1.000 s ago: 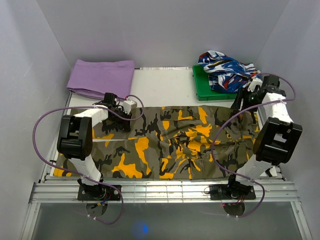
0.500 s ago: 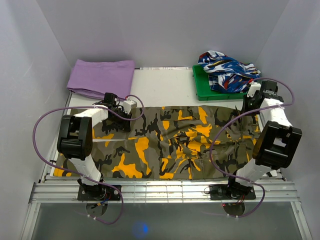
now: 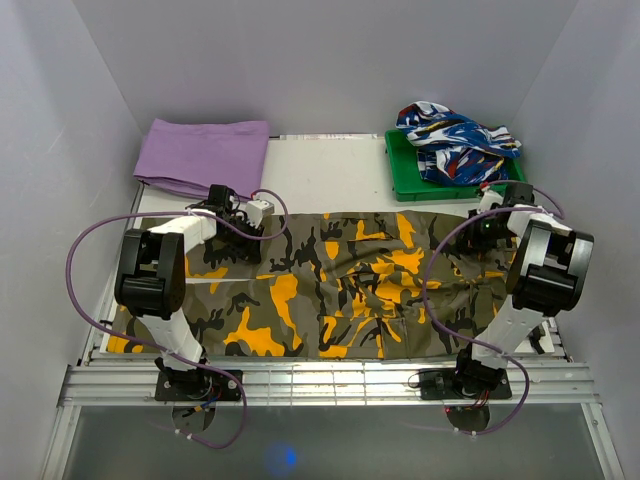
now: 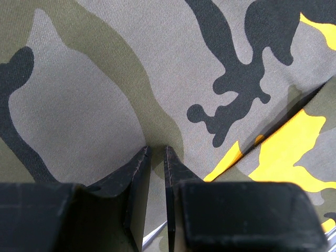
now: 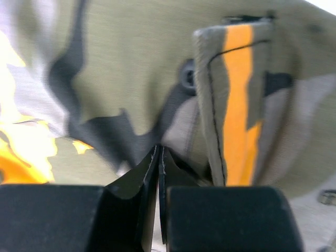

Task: Fold and stack the trousers
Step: Flatten the trousers out, then fold the trousers

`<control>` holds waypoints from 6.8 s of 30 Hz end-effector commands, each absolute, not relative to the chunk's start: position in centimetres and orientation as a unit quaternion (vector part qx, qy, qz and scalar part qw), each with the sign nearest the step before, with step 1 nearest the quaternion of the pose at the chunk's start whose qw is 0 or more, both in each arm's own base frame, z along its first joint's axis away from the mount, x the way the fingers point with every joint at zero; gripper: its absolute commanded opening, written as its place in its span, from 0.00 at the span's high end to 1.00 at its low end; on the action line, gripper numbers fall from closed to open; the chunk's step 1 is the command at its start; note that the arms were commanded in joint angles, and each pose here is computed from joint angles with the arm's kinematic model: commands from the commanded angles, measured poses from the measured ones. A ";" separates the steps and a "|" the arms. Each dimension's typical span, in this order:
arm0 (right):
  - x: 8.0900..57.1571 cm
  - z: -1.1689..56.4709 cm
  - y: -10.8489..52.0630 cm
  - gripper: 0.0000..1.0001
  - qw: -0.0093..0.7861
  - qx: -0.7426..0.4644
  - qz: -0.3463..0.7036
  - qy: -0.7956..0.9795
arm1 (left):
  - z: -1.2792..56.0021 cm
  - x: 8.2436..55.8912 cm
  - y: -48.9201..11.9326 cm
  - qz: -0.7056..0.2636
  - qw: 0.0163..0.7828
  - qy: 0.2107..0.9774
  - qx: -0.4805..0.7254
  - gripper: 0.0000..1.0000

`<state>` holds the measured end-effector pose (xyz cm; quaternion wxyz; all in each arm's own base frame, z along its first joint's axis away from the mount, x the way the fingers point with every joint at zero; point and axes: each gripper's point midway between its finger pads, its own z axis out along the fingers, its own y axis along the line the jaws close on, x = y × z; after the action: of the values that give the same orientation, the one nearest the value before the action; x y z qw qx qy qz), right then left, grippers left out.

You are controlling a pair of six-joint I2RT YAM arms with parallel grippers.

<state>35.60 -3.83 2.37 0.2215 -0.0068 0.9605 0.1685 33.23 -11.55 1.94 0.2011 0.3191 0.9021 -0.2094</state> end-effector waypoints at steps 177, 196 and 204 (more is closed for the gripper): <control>40.8 13.5 -12.3 0.92 0.341 -0.475 0.010 0.811 | 8.6 44.6 18.1 -0.104 0.363 0.837 0.397 1.00; 26.2 14.3 -10.9 0.92 0.324 -0.553 -0.019 0.767 | 13.9 27.9 20.1 -0.029 0.441 0.807 0.392 1.00; 19.6 5.1 -9.8 0.92 0.225 -0.559 0.052 0.796 | 3.0 17.2 19.8 -0.102 0.264 0.891 0.354 1.00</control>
<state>21.44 -9.76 7.77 0.2642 -0.5427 0.7965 0.0355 19.89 18.83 5.54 0.3337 0.3218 0.8792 -0.1101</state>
